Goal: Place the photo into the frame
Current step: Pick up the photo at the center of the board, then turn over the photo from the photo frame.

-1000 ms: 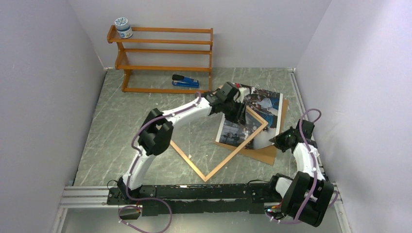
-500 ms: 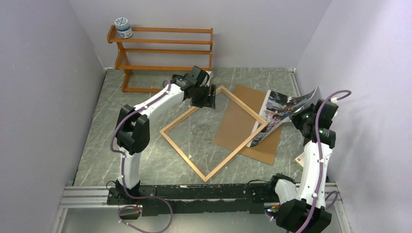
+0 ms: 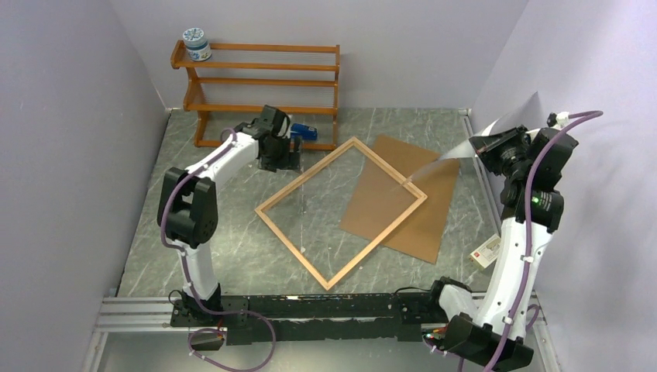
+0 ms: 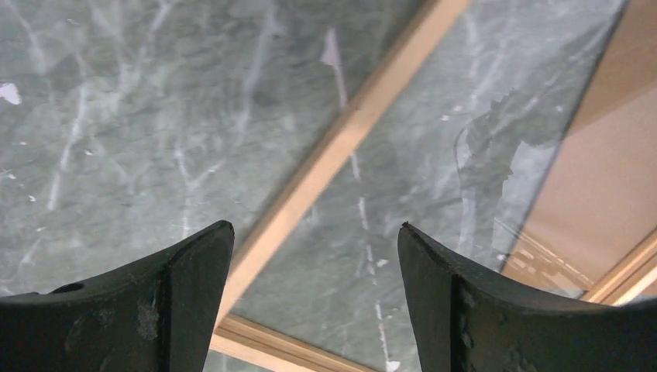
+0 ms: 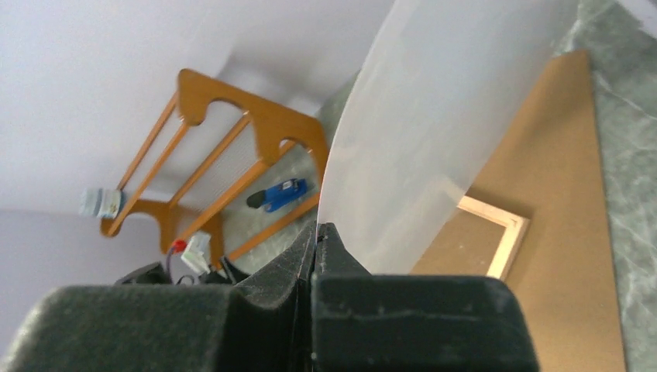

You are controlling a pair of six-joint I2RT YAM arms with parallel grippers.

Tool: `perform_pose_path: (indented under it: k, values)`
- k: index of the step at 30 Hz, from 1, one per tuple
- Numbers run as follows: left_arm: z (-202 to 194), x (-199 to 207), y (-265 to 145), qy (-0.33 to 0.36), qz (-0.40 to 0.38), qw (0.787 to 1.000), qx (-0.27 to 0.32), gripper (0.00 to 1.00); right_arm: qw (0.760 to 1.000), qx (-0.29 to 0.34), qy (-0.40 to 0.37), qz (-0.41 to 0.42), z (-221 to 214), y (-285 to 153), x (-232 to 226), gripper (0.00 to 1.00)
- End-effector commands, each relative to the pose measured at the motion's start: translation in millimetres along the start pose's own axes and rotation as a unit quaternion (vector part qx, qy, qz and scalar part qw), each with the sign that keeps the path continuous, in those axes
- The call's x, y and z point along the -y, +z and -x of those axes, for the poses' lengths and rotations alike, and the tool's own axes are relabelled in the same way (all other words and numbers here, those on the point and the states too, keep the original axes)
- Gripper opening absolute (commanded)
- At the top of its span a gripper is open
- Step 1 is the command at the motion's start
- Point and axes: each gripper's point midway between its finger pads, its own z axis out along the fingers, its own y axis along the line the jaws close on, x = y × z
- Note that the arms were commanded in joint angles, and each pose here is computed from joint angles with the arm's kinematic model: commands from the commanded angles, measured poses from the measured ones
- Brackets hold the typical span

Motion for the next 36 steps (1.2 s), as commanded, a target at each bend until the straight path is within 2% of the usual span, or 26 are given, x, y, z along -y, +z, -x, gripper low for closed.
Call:
perform_pose_path:
  k: [1, 7, 16, 23, 28, 31, 34, 36]
  values:
    - [8.8, -22.3, 1.0, -0.001, -0.036, 0.999, 0.019, 0.82, 0.995, -0.029, -0.021, 0.09, 2.3, -6.9, -43.4, 0.0]
    - [-14.5, -12.1, 20.1, -0.033, -0.117, 0.993, -0.011, 0.83, 0.991, -0.065, -0.024, 0.118, -11.3, -10.6, -51.2, 0.0]
    - [-62.2, 1.2, 26.3, -0.078, -0.17, 0.98, -0.065, 0.79, 0.982, -0.126, -0.021, 0.137, -33.5, -10.4, -51.5, 0.0]
    - [-75.4, 17.9, 17.0, -0.131, -0.214, 0.965, -0.081, 0.76, 0.963, -0.188, -0.023, 0.191, -56.6, -10.4, -69.7, 0.0]
    - [-78.8, 28.3, 4.0, -0.171, -0.236, 0.953, -0.083, 0.74, 0.94, -0.235, -0.048, 0.242, -85.4, -12.1, -95.1, 0.0]
    - [-74.0, 18.3, -6.9, -0.177, -0.196, 0.962, -0.065, 0.75, 0.918, -0.258, -0.073, 0.291, -102.7, -18.0, -120.2, 0.0]
    - [-59.1, -14.6, -26.3, -0.191, -0.08, 0.978, -0.031, 0.81, 0.89, -0.27, -0.098, 0.356, -113.2, -30.7, -148.0, 0.0]
    - [-43.9, -37.7, -47.7, -0.21, -0.016, 0.978, 0.0, 0.86, 0.86, -0.277, -0.109, 0.414, -118.6, -46.9, -168.9, 0.0]
